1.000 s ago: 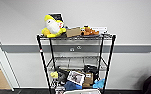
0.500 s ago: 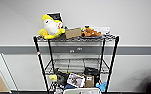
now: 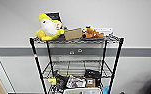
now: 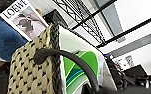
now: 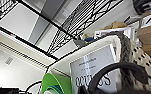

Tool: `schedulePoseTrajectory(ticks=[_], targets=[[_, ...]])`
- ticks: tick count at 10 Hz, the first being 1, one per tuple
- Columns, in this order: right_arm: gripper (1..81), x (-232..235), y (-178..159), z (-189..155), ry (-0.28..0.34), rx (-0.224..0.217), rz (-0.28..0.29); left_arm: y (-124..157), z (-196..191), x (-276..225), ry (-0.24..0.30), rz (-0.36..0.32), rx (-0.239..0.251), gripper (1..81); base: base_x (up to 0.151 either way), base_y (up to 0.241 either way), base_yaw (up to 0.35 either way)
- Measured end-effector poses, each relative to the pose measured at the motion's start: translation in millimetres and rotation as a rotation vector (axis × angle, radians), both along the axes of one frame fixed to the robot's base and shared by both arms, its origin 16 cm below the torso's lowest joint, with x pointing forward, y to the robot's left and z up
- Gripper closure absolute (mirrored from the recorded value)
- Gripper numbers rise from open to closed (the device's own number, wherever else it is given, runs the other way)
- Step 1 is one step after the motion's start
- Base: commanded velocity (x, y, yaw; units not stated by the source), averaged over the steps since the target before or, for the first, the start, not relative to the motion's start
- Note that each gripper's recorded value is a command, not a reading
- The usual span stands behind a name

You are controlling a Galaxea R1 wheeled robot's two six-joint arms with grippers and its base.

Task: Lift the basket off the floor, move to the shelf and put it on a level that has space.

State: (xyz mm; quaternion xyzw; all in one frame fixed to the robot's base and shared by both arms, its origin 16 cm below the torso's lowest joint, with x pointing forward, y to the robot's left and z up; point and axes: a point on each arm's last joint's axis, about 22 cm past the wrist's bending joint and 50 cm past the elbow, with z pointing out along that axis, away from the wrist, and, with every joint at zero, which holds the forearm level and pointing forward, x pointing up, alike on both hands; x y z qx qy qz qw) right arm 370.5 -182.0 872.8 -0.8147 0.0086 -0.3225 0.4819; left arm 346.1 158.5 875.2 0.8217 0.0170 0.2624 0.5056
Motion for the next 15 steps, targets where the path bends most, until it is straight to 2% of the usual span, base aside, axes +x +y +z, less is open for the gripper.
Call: schedulePoseTrajectory(ticks=[5,7,9,11,13,15], targets=[[81.1,0,1,31,-0.039,0.021,0.016,-6,29,-9,-0.025,-0.023,-0.036,81.1,0.133,-0.031,0.000],[81.1,-8,4,48,-0.047,0.038,0.035,-3,37,-10,-0.031,-0.025,-0.036,81.1,0.142,-0.079,0.000],[81.1,4,-8,62,-0.068,0.032,0.015,-15,53,-10,-0.051,-0.045,-0.066,81.1,0.000,0.000,0.000],[81.1,3,0,73,-0.074,0.048,0.031,-5,59,-7,-0.064,-0.026,-0.060,81.1,0.000,0.000,0.000],[81.1,2,3,78,-0.077,0.053,0.038,-5,66,-8,-0.075,-0.032,-0.061,81.1,0.000,0.000,0.000],[81.1,8,4,92,-0.088,0.056,0.043,-6,89,1,-0.102,-0.040,-0.074,81.1,0.000,0.000,0.000]])
